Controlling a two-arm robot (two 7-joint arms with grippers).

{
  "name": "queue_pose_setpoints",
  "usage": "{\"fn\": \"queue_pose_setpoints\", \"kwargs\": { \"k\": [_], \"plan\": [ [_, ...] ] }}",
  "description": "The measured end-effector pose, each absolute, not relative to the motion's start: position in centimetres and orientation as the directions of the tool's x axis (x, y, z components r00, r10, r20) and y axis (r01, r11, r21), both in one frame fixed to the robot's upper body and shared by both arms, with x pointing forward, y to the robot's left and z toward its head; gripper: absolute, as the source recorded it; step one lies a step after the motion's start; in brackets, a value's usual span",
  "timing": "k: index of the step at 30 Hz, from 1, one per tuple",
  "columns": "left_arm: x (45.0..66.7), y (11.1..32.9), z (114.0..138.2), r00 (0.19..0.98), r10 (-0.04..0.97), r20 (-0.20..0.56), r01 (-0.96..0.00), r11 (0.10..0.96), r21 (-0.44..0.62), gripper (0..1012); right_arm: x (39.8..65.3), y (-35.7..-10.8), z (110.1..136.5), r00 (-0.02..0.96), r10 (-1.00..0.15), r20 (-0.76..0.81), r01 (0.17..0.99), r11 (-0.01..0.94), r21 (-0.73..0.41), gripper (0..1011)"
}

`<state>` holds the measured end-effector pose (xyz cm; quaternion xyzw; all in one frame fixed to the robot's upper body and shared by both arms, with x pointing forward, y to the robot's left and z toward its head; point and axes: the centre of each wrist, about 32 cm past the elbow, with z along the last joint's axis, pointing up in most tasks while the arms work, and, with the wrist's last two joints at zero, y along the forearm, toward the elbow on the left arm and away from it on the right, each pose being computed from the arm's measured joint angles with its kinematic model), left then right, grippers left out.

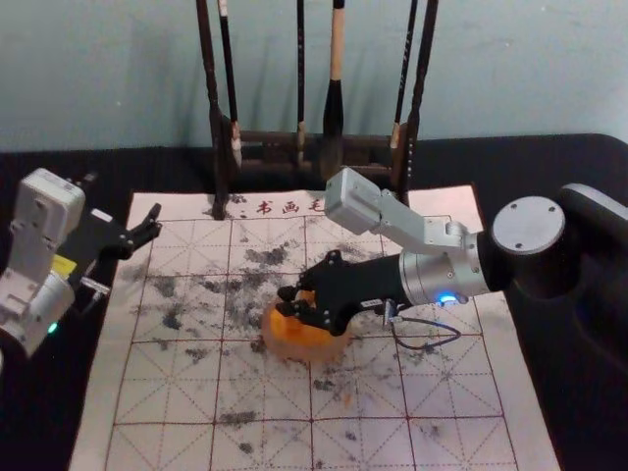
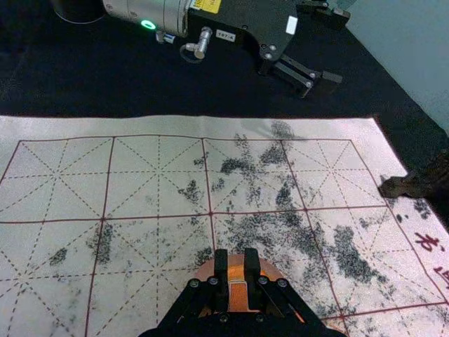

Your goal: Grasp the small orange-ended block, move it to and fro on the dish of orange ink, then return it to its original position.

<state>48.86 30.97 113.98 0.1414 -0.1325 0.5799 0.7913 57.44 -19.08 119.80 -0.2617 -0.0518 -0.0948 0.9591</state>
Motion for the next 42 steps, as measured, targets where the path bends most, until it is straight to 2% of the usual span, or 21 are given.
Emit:
{"fn": "queue_pose_setpoints", "kwargs": {
  "k": [16, 42],
  "plan": [
    [48.9, 31.0, 114.0, 0.292, 0.880, 0.374, -0.955, 0.287, 0.070, 1001, 58.3, -18.7, 119.9, 0.973, -0.167, 0.160, 0.225, 0.839, -0.494, 118],
    [48.9, 31.0, 114.0, 0.292, 0.880, 0.374, -0.955, 0.287, 0.070, 1001, 59.0, -20.4, 120.4, 0.964, -0.212, 0.162, 0.267, 0.806, -0.529, 118]
  ]
}}
